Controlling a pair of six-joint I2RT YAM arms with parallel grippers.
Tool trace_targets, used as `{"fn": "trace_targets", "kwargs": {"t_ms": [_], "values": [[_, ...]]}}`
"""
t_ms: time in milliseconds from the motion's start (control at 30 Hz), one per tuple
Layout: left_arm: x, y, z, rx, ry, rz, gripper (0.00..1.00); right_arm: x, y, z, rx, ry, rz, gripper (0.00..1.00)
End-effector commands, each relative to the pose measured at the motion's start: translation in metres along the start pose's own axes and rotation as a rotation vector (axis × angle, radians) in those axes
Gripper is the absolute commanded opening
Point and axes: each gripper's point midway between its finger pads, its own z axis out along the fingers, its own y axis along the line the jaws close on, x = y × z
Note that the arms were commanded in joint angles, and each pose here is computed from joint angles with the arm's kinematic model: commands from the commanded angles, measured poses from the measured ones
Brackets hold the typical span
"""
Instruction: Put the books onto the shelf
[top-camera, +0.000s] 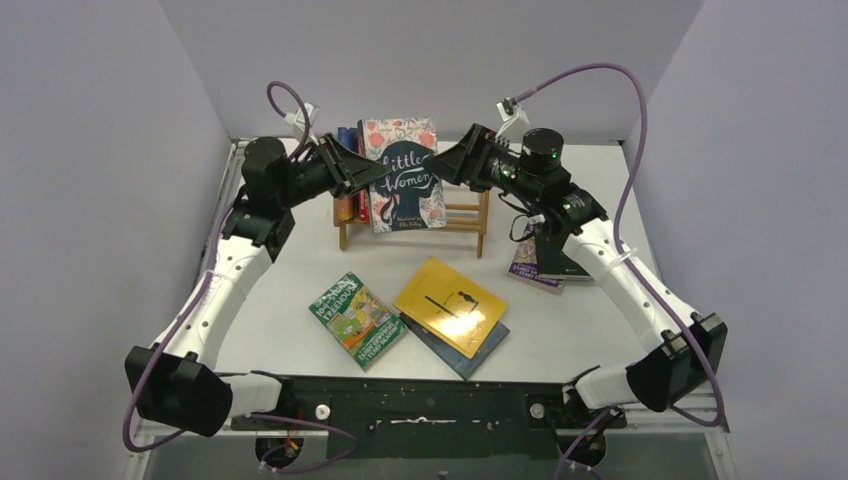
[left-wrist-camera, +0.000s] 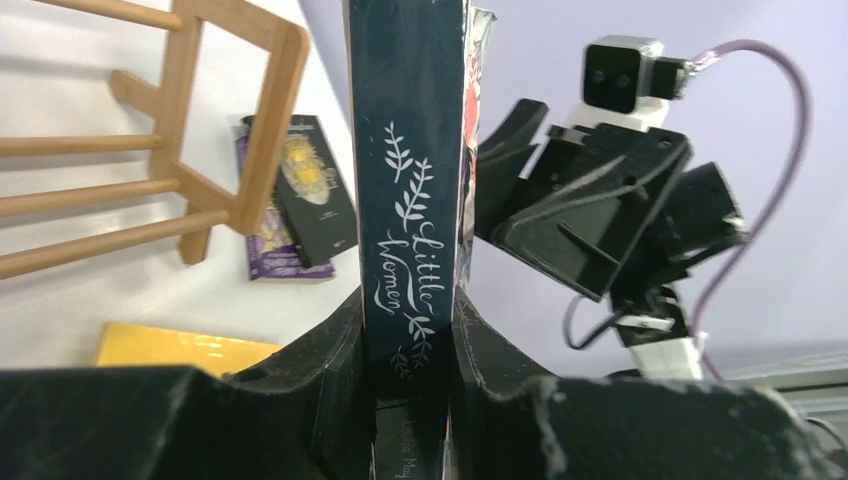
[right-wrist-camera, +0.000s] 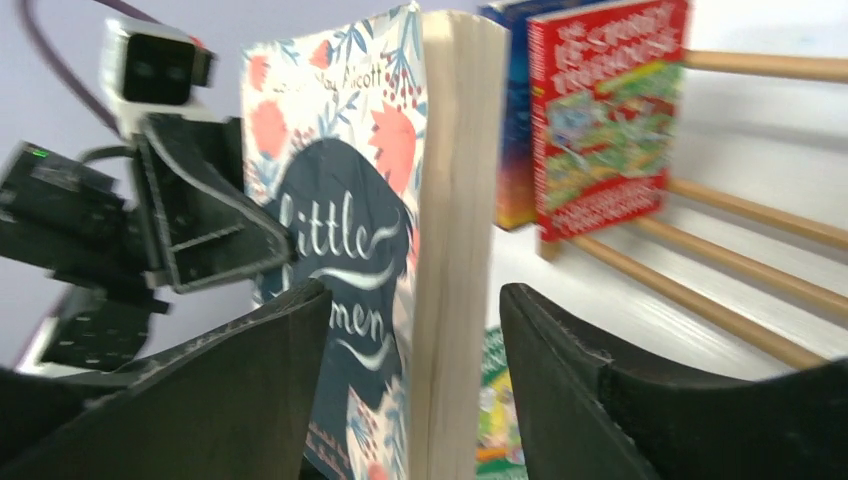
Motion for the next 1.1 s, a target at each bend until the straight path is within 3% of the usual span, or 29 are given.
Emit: {"fn": "trace_targets", "kwargs": {"t_ms": [0, 233, 533, 867, 1067], "values": [[-0.022, -0.033, -0.020, 0.036, -0.092, 0.231, 0.00, -0.021, -0.019, -0.042, 0.233, -0.084, -0.140, 0.68], [-0.027, 0.001, -0.024, -0.172, -0.070, 0.468, 0.00, -0.020, -0.051, -0.092, 0.446, -0.120, -0.261, 0.73], [-0.069, 0.031, 0.010, -0.452, -0.194, 0.722, 0.00, -0.011, -0.069, -0.115, 0.543, -0.132, -0.266, 0.73], [-0.110, 0.056, 0.063, -0.608, -0.311, 0.872, 0.00, -0.017, -0.082, -0.126, 0.632, -0.159, -0.270, 0.73], [-0.119, 0.088, 0.094, -0.647, -0.306, 0.887, 0.00, -0.014, -0.091, -0.130, 0.670, -0.152, -0.265, 0.73]]}}
